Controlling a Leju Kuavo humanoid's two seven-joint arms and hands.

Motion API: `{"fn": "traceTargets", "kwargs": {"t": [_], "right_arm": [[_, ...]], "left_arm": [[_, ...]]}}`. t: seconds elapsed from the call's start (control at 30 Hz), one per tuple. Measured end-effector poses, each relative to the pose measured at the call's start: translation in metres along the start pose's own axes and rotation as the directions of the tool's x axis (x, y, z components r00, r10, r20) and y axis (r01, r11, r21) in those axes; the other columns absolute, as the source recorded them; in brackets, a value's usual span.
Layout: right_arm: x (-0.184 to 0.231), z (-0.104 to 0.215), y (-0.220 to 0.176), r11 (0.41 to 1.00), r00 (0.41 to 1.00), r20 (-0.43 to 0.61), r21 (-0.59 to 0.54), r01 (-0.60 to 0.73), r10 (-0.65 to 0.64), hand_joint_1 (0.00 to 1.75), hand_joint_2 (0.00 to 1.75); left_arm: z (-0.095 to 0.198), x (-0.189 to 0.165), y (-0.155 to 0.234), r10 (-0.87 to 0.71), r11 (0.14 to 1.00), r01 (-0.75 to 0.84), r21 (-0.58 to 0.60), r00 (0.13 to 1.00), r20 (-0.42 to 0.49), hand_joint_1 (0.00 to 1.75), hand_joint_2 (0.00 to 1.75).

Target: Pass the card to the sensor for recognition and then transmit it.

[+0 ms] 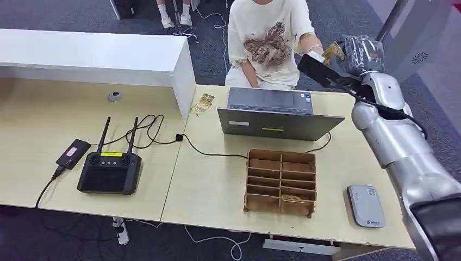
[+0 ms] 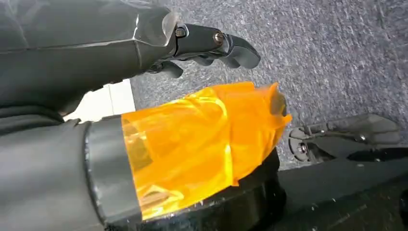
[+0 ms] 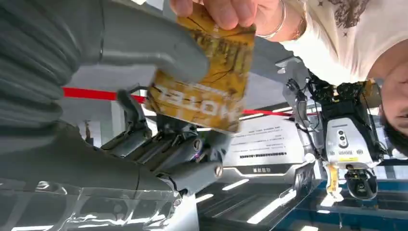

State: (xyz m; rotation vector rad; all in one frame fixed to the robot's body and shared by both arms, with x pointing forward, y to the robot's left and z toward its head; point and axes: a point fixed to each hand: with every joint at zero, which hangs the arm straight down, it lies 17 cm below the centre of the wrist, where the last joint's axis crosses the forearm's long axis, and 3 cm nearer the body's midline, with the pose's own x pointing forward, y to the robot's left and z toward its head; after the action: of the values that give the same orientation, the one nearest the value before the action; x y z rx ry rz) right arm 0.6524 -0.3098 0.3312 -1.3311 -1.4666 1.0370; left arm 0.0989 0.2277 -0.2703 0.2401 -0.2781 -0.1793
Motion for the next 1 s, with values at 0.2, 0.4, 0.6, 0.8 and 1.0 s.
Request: {"fn": "traceTargets", "kwargs": {"t": [0.2,0.4,0.6,0.8,1.0], "right_arm": [[-0.013,0.004,0.004,1.0,1.0,-0.018,-0.004,0.007,-0.007,0.0,1.75],[-0.028,0.011,0.004,0.991,0.991,-0.035,-0.031,0.128,-0.129,0.0,1.75],[-0.045,0.015,0.002,0.985,0.984,-0.059,-0.05,0.163,-0.166,0.0,1.75],[-0.05,0.017,0.001,0.984,0.983,-0.069,-0.055,0.169,-0.173,0.0,1.75],[-0.052,0.017,0.002,0.984,0.982,-0.071,-0.054,0.169,-0.173,0.0,1.75]], "left_arm": [[0.0,-0.003,0.0,0.005,1.0,-0.005,0.0,1.0,-0.015,0.0,0.0],[0.0,-0.002,0.002,0.017,1.0,-0.017,0.009,1.0,-0.01,0.0,0.0],[0.0,-0.001,0.002,0.022,1.0,-0.022,0.01,1.0,-0.005,0.0,0.0],[0.0,-0.001,0.002,0.022,1.0,-0.022,0.01,1.0,-0.005,0.0,0.0],[0.0,-0.001,0.002,0.022,1.0,-0.022,0.01,1.0,-0.005,0.0,0.0]]}}
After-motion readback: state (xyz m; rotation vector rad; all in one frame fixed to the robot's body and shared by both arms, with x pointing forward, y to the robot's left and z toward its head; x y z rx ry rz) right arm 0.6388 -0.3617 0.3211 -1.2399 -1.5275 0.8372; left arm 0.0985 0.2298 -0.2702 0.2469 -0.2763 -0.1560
